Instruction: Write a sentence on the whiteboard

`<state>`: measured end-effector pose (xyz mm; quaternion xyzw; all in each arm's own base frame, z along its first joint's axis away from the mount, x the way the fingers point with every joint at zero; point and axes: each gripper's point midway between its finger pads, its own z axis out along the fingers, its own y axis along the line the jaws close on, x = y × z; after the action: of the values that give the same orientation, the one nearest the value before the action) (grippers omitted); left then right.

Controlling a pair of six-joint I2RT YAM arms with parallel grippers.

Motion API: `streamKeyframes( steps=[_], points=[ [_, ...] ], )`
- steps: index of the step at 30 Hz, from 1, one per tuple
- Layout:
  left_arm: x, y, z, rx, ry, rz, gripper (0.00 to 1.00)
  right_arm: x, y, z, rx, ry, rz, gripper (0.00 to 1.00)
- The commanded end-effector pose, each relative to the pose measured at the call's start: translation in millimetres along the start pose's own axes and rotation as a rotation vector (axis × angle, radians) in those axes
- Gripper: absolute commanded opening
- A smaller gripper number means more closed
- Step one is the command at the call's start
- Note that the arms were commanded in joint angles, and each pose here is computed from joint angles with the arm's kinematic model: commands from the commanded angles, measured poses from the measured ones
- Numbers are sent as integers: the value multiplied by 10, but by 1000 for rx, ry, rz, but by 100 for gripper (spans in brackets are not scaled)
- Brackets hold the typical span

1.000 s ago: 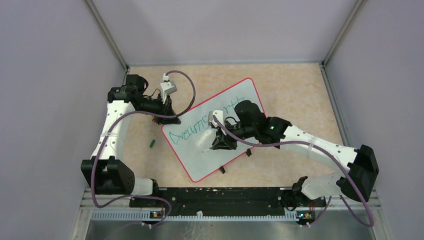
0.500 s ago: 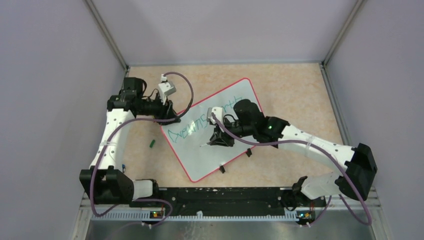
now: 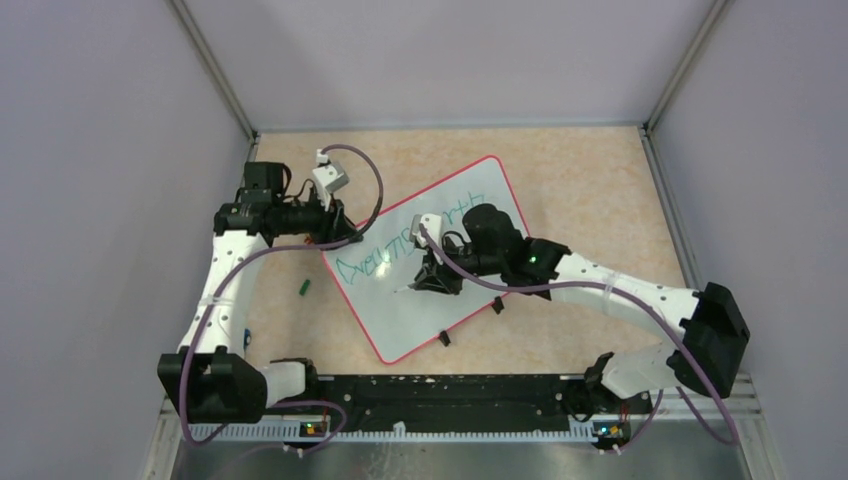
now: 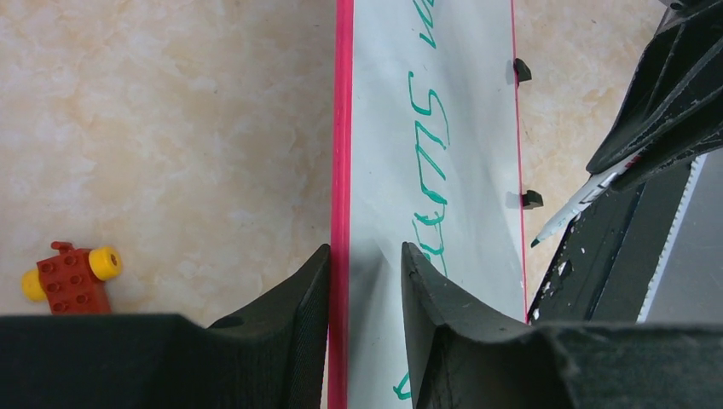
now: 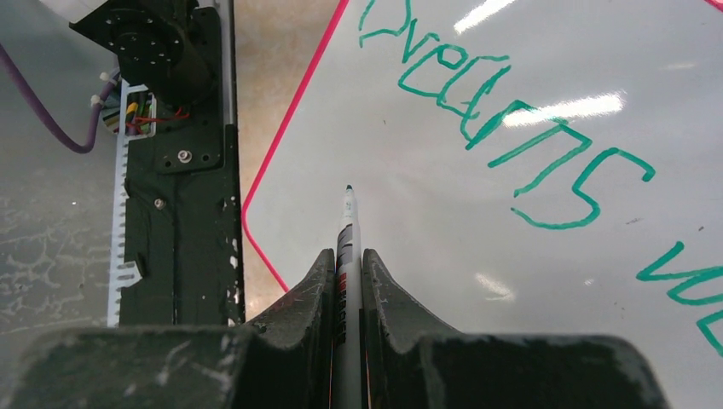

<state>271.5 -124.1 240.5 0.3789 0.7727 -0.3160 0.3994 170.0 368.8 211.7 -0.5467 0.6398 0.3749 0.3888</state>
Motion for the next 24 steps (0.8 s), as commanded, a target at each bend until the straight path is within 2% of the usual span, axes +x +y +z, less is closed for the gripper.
streamKeyframes(
  steps=[1,17,24],
  points=[
    [-74,-78,-5,19,-57,28,39,-131,96,107,-20,-44,-20,0],
    [-99,-93,2,35,-66,21,23,-191,78,180,1,-35,-27,0],
    [-94,-87,8,35,-63,13,12,-106,225,310,-14,7,-57,0]
  ],
)
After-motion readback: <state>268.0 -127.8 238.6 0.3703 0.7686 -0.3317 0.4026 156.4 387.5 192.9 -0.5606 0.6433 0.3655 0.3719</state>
